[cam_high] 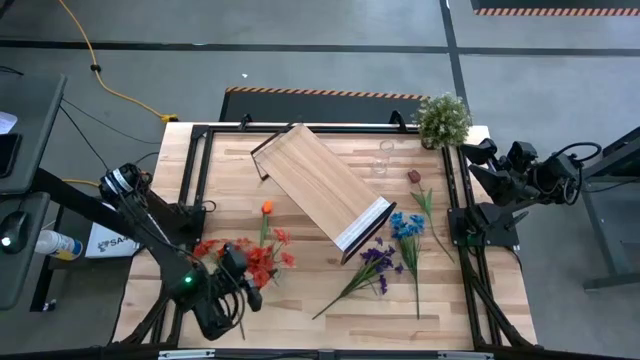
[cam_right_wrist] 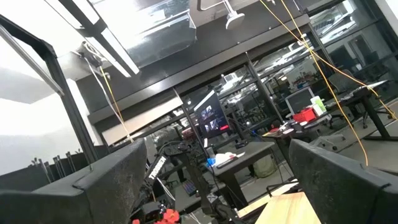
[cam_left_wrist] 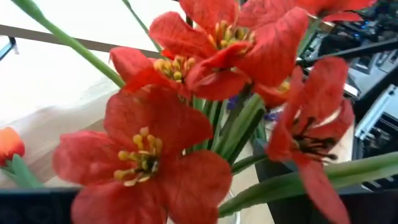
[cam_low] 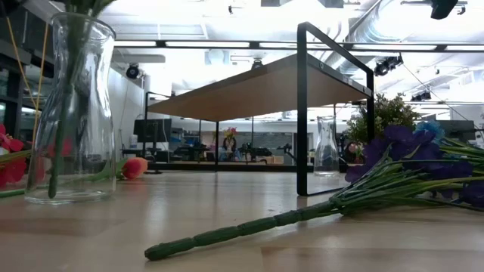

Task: Pick and place flowers into a vace then onto a shelf
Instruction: Put the top orange flowers into the bottom transparent vase

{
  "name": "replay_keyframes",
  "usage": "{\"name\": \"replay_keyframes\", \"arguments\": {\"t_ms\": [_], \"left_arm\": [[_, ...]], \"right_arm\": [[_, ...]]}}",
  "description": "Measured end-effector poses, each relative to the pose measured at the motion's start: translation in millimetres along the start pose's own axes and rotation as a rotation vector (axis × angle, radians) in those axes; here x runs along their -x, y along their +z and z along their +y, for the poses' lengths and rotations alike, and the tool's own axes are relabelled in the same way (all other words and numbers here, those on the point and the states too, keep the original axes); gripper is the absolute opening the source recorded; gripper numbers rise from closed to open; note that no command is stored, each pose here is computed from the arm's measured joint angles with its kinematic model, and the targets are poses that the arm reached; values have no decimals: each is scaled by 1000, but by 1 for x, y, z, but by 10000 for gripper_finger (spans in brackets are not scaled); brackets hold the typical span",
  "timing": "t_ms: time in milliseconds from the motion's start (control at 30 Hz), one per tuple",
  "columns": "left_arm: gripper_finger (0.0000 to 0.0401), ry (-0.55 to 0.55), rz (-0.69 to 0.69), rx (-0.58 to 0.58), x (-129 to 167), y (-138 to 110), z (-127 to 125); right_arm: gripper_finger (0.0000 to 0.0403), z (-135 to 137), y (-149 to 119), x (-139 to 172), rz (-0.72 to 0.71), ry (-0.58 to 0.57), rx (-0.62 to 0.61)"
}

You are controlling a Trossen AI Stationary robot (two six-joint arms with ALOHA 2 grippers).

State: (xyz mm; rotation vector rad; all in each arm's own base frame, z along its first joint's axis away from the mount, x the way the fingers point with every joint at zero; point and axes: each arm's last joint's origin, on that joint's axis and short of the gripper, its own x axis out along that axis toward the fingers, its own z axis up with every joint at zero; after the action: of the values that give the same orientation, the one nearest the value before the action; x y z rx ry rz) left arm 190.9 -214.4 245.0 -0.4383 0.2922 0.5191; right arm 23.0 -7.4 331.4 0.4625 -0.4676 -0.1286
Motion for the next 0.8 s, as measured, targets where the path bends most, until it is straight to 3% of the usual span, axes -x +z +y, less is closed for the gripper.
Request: {"name": "replay_keyframes", "arguments": {"t_ms": [533, 800], "left_arm": [[246, -11, -23, -55, 11, -3, 4], [246, 7, 102, -42, 14, 0, 11]], "right_arm": [[381, 0, 0, 0, -2, 1, -7], [381, 0, 0, 0, -2, 1, -9]]}}
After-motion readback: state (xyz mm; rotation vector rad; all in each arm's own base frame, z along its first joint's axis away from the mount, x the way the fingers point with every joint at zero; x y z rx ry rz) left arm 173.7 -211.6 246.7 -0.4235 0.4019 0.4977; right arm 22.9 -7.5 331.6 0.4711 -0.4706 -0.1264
